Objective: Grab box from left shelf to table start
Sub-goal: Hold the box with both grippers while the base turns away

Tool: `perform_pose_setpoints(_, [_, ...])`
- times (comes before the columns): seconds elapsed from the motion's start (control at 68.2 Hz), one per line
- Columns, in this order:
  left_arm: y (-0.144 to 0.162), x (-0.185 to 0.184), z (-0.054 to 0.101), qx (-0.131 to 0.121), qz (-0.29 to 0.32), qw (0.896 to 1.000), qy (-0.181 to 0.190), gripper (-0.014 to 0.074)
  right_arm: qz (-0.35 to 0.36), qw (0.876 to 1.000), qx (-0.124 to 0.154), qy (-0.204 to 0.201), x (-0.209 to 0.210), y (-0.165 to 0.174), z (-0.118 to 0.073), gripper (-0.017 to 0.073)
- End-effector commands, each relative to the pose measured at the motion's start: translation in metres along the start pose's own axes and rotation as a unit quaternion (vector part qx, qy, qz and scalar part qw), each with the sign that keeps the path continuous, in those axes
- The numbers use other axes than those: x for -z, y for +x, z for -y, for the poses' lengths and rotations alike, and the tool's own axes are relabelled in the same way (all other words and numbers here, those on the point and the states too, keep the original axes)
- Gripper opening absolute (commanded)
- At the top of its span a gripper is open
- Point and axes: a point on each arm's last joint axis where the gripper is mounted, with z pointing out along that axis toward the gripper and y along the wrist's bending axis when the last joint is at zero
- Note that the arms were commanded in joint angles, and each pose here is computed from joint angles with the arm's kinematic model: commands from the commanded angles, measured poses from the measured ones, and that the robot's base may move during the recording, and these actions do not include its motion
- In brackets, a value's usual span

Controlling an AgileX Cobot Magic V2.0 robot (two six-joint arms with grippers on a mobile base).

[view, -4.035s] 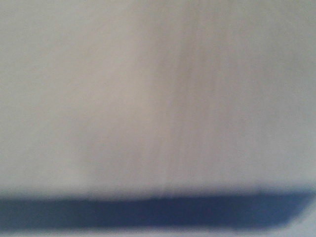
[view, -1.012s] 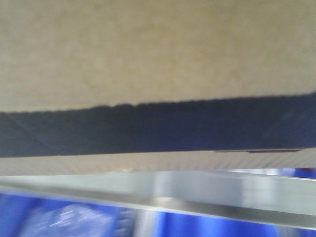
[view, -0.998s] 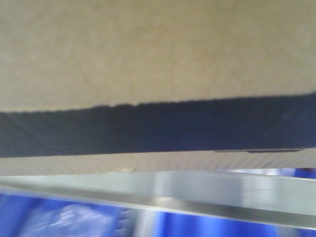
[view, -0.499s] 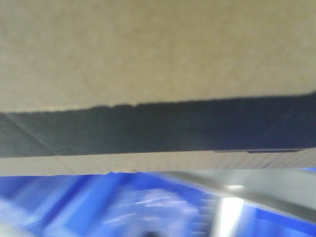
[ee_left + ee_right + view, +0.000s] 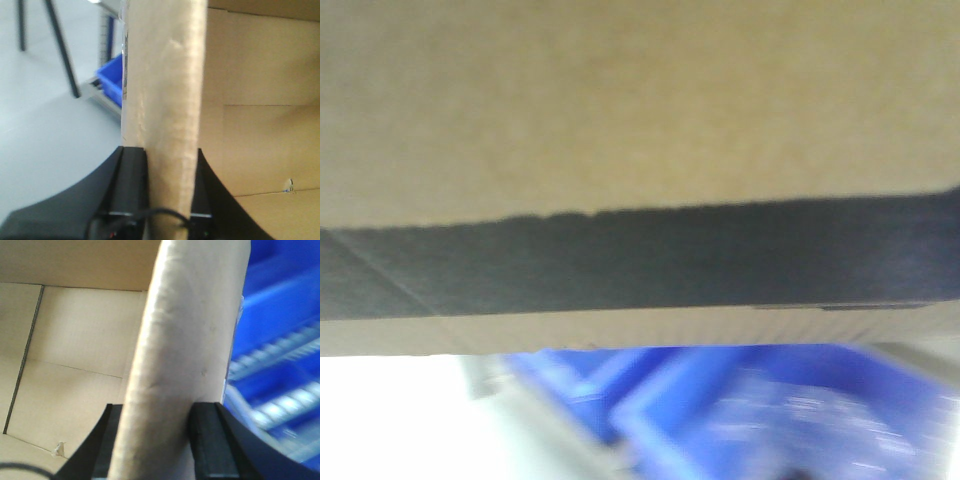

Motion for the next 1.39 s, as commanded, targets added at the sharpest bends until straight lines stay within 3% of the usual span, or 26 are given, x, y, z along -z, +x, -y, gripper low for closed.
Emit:
perform_pose_setpoints(0.0, [-0.0222, 0.0143, 0.0139, 0.033, 0.105, 0.990, 0.086, -0.0100, 0.071, 0.997, 0.003, -0.002, 0.0029, -0.0184, -0.0021, 0.0057])
perform_pose_setpoints(1.379, [-0.0222, 0.0143, 0.0139, 0.033, 0.105, 0.990, 0.086, -0.0100, 0.070, 0.998, 0.003, -0.002, 0.0029, -0.0183, -0.0022, 0.0057])
